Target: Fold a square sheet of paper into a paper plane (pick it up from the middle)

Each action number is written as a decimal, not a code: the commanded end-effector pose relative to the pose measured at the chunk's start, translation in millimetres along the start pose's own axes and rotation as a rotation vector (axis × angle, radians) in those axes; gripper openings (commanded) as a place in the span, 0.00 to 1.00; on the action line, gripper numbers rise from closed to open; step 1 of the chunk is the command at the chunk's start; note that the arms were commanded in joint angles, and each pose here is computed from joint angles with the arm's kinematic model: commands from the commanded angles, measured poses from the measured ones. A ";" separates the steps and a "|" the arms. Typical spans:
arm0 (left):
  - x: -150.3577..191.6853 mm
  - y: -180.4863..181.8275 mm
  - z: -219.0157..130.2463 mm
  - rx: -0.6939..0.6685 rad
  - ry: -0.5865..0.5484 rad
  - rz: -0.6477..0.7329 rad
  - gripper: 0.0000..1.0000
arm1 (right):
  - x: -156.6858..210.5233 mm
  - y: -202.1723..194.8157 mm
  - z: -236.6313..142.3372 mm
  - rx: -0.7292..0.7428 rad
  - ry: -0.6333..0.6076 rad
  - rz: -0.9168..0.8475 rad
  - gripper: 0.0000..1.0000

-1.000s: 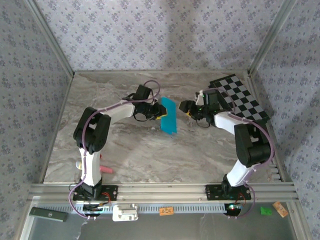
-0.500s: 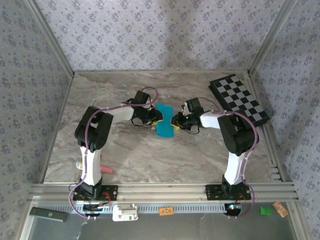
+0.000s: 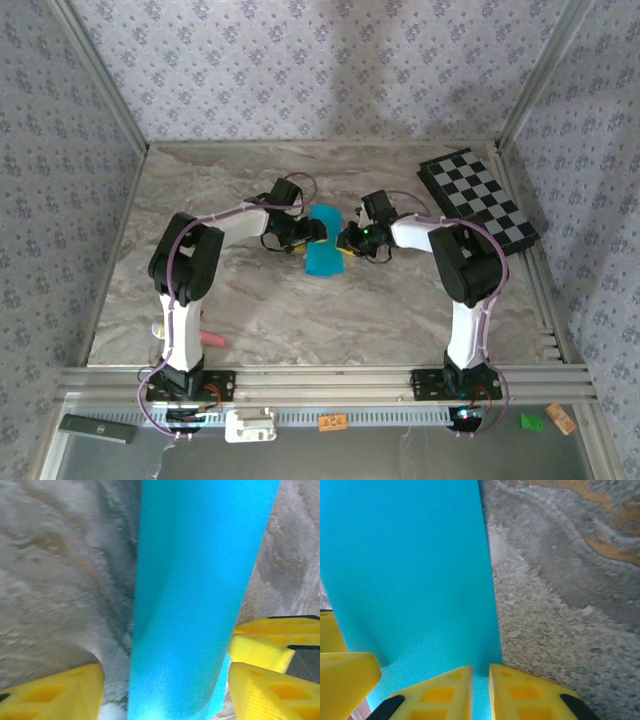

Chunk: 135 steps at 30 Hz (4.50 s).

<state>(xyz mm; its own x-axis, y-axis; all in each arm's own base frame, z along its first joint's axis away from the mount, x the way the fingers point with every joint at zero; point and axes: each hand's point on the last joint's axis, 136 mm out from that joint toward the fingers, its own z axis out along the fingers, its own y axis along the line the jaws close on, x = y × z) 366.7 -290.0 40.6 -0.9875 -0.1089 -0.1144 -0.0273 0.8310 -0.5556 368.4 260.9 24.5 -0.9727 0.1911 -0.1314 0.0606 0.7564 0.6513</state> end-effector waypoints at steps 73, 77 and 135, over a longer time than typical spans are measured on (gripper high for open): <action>34.4 67.7 39.0 -0.343 0.157 -0.044 0.43 | -9.5 9.8 -21.9 -0.102 -0.034 -0.043 0.23; 35.3 68.5 42.0 -0.340 0.168 -0.032 0.43 | -7.7 13.4 -19.0 -0.106 -0.025 -0.051 0.23; 7.8 44.2 17.4 -0.287 0.087 -0.025 0.43 | 32.9 -40.3 41.2 0.150 0.198 -0.030 0.07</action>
<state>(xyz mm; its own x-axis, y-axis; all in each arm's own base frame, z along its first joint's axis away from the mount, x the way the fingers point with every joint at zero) 360.9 -273.2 23.5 -0.9958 -0.0810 -0.0417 -0.0615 0.9353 -0.3484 377.3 295.2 20.3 -0.9897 0.0667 -0.1268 -0.0398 0.7220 0.6908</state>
